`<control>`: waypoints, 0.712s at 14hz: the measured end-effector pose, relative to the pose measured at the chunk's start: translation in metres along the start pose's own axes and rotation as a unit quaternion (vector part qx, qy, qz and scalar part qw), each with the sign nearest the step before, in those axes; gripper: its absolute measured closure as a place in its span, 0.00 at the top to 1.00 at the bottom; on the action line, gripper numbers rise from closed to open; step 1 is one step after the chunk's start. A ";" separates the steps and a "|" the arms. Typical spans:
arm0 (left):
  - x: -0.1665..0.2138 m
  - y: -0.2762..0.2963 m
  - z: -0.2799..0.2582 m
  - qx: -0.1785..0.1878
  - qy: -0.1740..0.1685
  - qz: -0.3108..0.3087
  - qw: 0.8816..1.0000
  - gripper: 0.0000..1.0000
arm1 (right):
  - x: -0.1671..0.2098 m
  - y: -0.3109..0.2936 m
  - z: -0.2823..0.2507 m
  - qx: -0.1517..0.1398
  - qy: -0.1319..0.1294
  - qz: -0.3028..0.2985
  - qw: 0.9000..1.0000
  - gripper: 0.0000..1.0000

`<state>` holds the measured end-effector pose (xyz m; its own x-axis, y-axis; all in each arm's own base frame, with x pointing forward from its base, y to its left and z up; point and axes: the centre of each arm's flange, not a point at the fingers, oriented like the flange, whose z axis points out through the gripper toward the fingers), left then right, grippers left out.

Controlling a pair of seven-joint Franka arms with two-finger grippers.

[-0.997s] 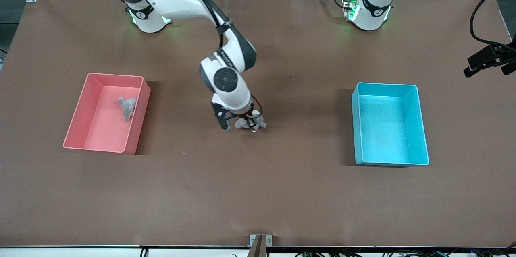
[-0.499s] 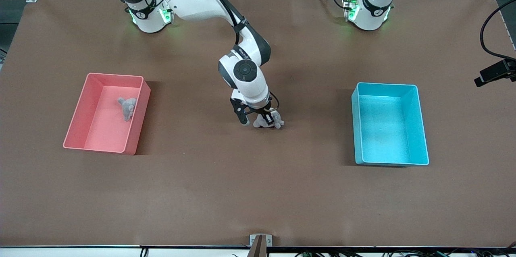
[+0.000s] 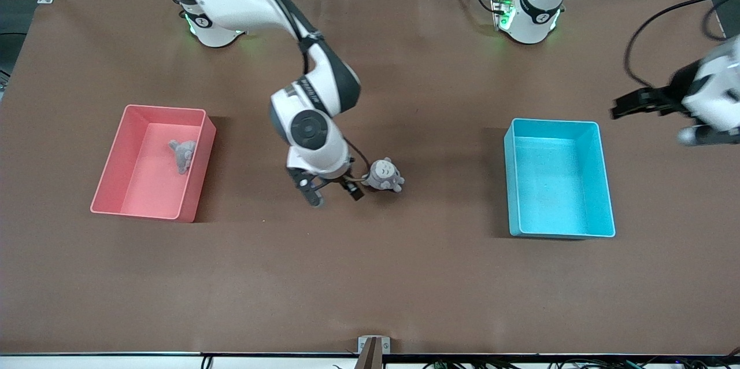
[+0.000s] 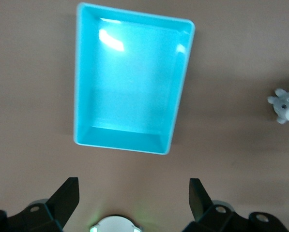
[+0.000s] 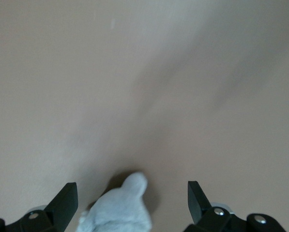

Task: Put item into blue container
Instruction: 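Grasp the plush with the left gripper while the right gripper returns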

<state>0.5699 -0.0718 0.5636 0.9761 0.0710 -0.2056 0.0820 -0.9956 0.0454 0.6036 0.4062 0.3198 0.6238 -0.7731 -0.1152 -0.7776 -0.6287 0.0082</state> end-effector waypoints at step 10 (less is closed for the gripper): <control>0.009 0.284 0.192 -0.010 0.023 -0.156 0.987 1.00 | 0.195 0.172 -0.081 -0.042 -0.019 -0.155 0.987 1.00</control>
<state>0.5633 -0.3658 0.3866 0.9109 0.3772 -0.1672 0.3835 -0.9235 0.0060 0.5979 0.1399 0.3788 0.8265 -0.5392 -0.1617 -0.5389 -0.8409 0.0496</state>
